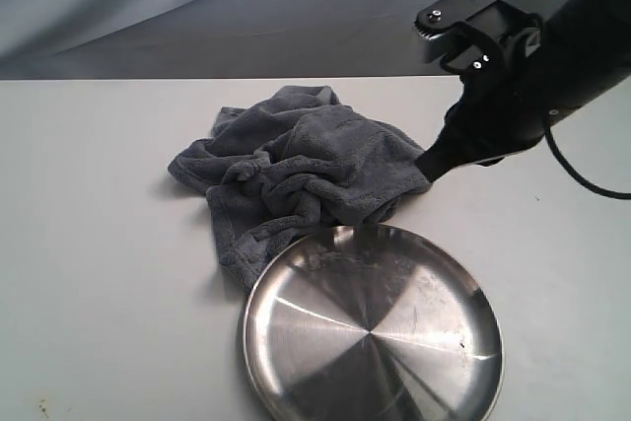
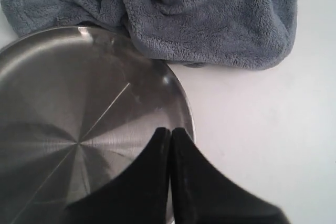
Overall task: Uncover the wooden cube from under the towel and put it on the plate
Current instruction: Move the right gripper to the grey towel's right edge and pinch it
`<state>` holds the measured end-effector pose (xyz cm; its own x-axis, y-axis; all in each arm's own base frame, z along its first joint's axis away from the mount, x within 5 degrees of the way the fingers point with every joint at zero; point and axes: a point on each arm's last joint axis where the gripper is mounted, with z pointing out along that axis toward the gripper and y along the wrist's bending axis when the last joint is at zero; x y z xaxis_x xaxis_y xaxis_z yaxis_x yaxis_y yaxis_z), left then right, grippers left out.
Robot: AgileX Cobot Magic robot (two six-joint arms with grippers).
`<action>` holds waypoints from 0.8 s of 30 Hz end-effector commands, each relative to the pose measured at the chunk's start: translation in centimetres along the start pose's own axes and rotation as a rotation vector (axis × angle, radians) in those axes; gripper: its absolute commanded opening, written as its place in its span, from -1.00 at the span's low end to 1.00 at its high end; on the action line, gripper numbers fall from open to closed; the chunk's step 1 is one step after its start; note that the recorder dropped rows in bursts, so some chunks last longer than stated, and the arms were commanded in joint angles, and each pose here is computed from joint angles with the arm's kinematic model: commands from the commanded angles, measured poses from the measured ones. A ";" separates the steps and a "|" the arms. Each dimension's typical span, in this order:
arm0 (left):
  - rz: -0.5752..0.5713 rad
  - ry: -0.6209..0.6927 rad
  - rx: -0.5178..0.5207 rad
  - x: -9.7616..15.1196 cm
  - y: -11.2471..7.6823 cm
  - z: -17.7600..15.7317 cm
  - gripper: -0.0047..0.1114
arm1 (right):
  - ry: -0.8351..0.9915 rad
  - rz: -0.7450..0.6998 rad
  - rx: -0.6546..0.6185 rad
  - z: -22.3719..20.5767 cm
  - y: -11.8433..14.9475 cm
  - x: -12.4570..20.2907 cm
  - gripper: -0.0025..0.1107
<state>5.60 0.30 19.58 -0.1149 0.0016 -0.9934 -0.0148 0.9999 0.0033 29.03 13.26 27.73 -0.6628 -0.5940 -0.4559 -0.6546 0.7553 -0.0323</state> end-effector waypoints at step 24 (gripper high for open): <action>0.002 -0.005 -0.002 0.1 0.0 0.0 -0.92 | 0.012 0.177 0.059 13.6 -2.8 -2.1 0.13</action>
<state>5.60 0.30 19.58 -0.1149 0.0016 -0.9934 -0.0148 0.9999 0.0033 36.82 16.00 16.90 -0.7385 -0.5236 -0.4248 -0.5639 0.8250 -0.0366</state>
